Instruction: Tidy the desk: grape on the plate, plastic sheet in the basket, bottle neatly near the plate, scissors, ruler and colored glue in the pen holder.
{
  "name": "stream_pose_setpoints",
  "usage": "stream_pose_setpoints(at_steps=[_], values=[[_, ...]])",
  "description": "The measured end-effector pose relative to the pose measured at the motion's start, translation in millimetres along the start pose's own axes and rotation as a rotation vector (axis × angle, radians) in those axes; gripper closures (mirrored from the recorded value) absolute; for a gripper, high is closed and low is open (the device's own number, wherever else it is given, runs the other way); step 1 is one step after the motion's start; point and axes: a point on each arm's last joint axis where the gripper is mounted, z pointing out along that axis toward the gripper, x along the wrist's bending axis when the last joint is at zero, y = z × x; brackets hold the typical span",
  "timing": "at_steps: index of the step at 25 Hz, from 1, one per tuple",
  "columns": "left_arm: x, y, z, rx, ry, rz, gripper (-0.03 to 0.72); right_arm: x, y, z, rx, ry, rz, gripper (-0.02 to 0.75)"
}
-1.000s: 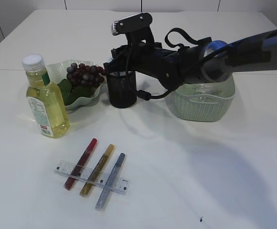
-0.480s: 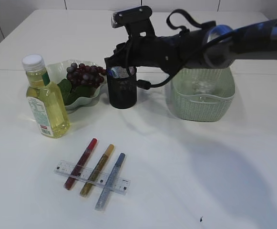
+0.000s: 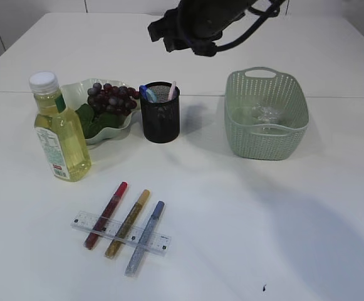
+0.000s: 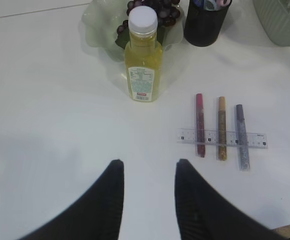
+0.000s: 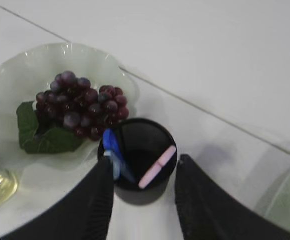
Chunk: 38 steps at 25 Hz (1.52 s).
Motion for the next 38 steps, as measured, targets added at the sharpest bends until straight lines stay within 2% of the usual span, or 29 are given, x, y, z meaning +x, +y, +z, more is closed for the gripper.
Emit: stream_pose_setpoints(at_steps=[3, 7, 11, 15, 22, 26, 30, 38], values=[[0.3, 0, 0, -0.001, 0.003, 0.001, 0.435, 3, 3, -25, 0.139, 0.037, 0.038, 0.353], [2.2, 1, 0, -0.008, 0.024, 0.011, 0.435, 9, -2, -42, 0.304, 0.103, 0.067, 0.339], [2.7, 1, 0, -0.009, 0.029, 0.013, 0.435, 23, -11, -48, 0.427, 0.153, -0.033, 0.337], [2.9, 1, 0, -0.010, 0.031, 0.014, 0.435, 54, -14, -52, 0.454, 0.221, -0.167, 0.325], [3.4, 0, 0, -0.001, 0.037, 0.015, 0.435, 112, -21, -56, 0.459, 0.320, -0.324, 0.183], [4.0, -2, 0, 0.021, 0.044, 0.015, 0.435, 139, -38, -37, 0.507, 0.395, -0.398, 0.172], [4.8, -4, -1, 0.044, 0.052, 0.015, 0.435, 153, -54, -16, 0.559, 0.473, -0.399, 0.172], [5.8, -7, -1, 0.082, 0.063, 0.014, 0.435, 160, -83, 25, 0.635, 0.515, -0.442, 0.172]])
